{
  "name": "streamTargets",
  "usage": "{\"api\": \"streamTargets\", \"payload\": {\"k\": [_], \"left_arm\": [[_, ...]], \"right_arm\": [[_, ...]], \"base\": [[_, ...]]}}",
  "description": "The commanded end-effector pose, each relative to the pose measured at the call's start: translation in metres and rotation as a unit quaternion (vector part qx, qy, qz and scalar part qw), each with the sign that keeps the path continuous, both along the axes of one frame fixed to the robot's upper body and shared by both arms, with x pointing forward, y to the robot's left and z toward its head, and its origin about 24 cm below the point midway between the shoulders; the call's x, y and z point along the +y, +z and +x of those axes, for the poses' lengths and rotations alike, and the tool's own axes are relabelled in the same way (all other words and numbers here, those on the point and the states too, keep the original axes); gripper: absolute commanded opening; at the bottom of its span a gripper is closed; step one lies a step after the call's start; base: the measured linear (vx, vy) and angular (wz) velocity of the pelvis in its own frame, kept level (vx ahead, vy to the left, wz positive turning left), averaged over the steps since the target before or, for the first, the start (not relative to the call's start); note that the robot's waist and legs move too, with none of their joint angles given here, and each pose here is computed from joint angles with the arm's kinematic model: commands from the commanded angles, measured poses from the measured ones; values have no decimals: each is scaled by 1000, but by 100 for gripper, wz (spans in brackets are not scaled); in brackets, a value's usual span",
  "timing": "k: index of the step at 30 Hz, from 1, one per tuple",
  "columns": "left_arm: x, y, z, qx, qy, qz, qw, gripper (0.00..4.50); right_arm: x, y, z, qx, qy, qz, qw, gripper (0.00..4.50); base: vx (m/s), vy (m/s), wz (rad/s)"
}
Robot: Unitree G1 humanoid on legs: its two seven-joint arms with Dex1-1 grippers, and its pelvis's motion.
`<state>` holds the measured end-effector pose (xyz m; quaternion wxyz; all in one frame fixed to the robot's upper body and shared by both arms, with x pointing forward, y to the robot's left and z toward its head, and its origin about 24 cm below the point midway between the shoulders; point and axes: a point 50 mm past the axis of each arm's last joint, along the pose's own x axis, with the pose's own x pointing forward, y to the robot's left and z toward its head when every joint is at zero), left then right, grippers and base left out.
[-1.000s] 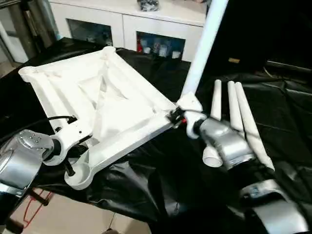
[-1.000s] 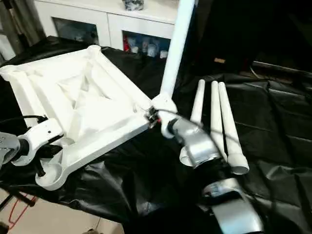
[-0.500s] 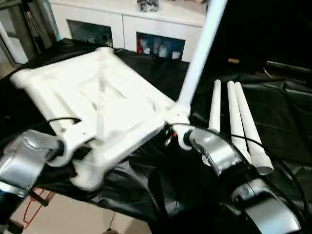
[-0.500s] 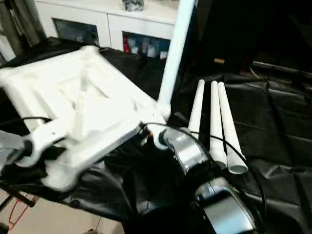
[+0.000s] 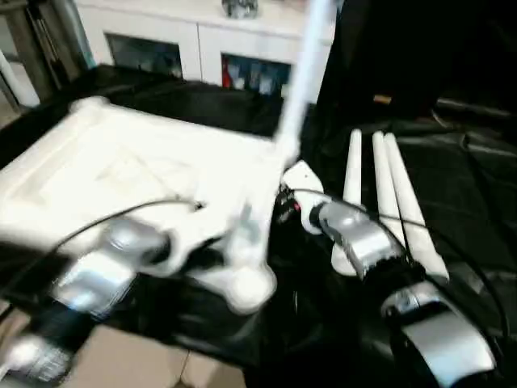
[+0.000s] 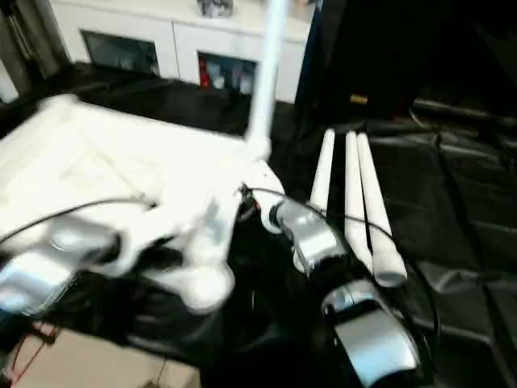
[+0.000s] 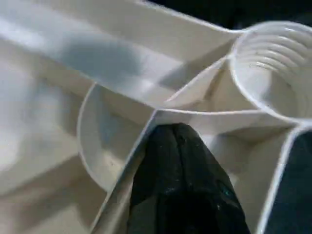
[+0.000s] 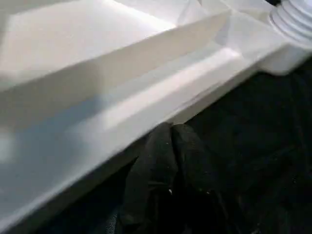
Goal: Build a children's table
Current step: Rotate table base
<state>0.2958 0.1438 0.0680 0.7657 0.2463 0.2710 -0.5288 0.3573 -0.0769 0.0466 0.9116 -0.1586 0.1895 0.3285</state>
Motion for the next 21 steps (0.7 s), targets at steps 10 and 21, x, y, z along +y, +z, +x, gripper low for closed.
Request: {"api": "streamTargets", "payload": {"k": [10,21], "left_arm": [[-22,16,30,-141,23,-60,988,0],[-12,45,27,-188,152,-208,948,85]], "right_arm": [[-43,37,7,-55,-119,19,991,7],[-92,44,-12,-1,-288,73,955,88]], "base": [[0,0,0],[0,0,0]]}}
